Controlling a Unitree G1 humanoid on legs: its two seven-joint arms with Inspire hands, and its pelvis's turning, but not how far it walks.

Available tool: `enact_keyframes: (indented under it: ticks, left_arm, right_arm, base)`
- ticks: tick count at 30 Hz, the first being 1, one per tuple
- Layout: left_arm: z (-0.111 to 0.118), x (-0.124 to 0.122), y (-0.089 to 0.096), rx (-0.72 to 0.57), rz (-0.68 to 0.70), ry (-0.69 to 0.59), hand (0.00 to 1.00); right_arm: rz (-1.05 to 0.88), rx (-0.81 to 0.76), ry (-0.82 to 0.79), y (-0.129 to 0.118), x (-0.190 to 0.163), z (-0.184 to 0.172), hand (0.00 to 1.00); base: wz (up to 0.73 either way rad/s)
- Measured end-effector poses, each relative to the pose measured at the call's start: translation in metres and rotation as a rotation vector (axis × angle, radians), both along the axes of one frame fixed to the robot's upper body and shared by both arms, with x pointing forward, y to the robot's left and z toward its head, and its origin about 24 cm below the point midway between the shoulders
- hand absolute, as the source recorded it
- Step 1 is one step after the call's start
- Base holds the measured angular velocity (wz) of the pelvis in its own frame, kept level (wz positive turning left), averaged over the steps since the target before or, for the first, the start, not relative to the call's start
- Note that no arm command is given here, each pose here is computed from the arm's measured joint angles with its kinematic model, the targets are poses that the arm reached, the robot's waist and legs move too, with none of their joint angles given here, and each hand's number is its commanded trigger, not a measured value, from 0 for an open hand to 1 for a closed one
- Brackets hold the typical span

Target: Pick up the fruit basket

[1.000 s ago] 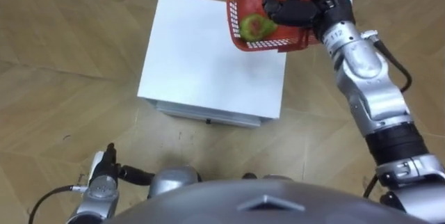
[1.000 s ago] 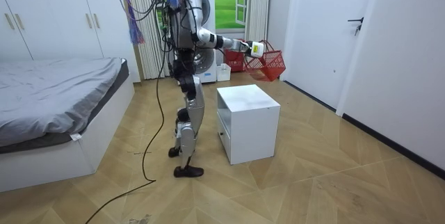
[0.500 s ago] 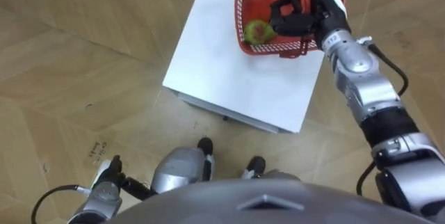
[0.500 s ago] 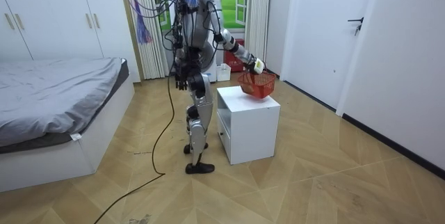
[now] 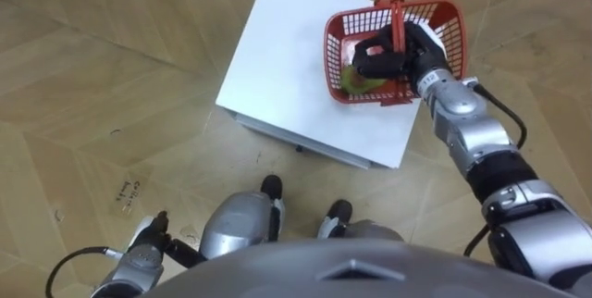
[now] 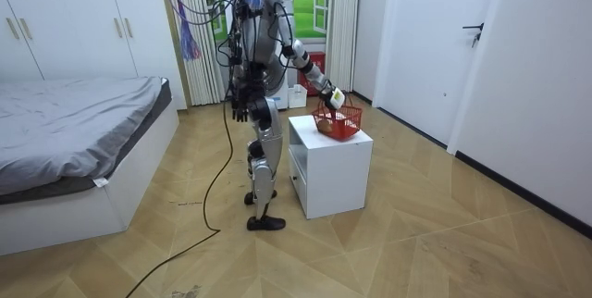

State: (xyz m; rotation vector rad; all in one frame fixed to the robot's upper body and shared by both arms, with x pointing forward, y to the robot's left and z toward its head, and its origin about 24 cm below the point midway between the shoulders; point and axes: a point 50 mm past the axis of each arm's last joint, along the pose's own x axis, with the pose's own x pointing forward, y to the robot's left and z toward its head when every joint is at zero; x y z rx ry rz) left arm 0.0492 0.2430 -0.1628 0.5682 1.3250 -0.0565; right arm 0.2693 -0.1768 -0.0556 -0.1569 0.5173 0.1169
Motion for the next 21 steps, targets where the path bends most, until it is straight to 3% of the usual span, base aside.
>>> enact_keyframes:
  ticks: [21]
  left_arm:
    - [0.0, -0.003, -0.002, -0.028, -0.007, 0.008, 0.0]
  right_arm:
    - [0.03, 0.132, 0.063, 0.013, -0.01, -0.011, 0.0]
  base:
    - [0.01]
